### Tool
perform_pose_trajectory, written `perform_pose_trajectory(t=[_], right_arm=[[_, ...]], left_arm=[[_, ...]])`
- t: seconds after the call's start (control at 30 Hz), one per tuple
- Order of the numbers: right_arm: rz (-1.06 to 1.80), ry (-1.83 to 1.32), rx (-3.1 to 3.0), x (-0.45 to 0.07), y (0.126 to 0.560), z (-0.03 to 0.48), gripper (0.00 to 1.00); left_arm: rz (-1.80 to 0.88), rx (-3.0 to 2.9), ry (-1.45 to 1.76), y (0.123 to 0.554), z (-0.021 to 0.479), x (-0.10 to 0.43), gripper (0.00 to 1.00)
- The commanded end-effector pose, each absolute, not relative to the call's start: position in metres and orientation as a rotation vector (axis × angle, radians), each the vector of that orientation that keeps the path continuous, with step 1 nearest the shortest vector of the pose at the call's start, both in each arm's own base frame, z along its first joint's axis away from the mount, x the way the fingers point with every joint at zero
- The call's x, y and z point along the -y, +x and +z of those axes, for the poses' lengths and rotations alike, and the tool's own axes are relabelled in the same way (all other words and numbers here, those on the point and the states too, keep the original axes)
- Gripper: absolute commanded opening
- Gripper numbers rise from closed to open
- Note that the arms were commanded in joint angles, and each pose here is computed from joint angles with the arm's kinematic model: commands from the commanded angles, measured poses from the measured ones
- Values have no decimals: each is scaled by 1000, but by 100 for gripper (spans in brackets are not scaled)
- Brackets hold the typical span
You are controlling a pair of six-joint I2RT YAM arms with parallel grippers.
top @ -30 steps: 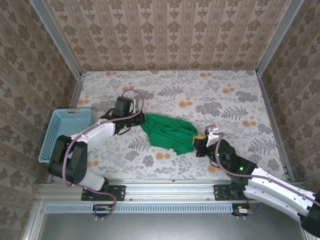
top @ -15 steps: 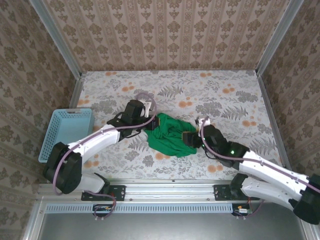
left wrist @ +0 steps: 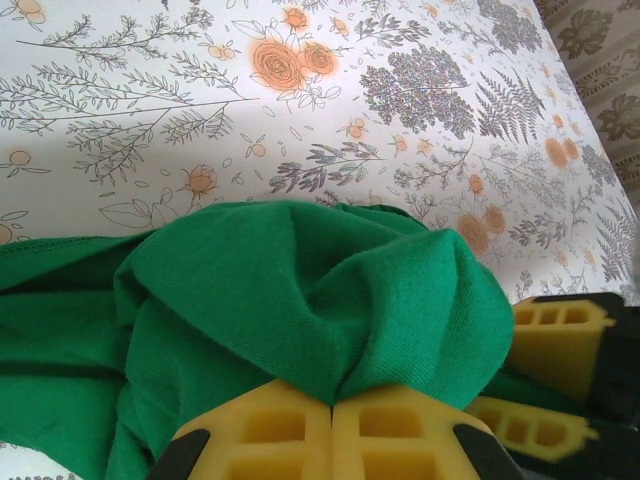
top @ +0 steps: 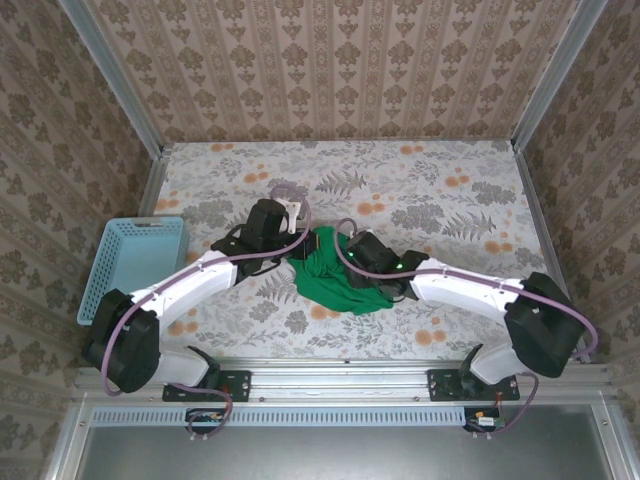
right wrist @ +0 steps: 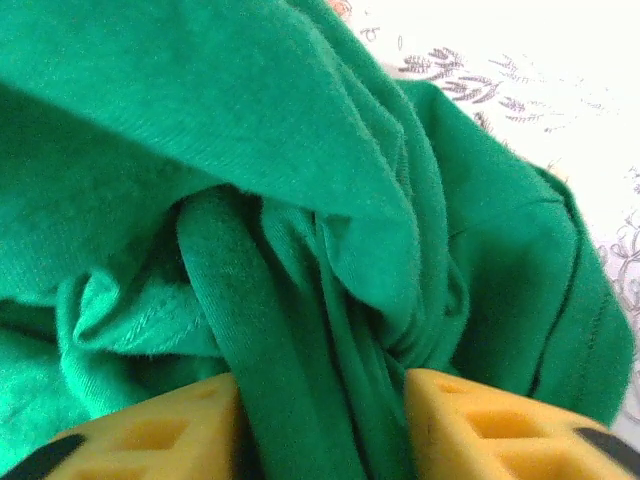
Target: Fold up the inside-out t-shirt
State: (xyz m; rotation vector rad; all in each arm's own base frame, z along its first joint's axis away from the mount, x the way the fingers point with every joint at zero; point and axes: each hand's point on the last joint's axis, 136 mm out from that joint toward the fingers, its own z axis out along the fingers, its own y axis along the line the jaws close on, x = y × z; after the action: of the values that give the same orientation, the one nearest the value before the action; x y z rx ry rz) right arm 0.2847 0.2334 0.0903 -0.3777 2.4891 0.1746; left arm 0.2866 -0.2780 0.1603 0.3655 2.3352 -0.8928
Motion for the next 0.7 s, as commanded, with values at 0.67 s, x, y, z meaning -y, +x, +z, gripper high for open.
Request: perform_pose_trajectory(t=[0.67], right_arm=[[552,-199,-1900,-185,235,273,0]], left_arm=[[-683,-2393,-120,395,193,165,0]])
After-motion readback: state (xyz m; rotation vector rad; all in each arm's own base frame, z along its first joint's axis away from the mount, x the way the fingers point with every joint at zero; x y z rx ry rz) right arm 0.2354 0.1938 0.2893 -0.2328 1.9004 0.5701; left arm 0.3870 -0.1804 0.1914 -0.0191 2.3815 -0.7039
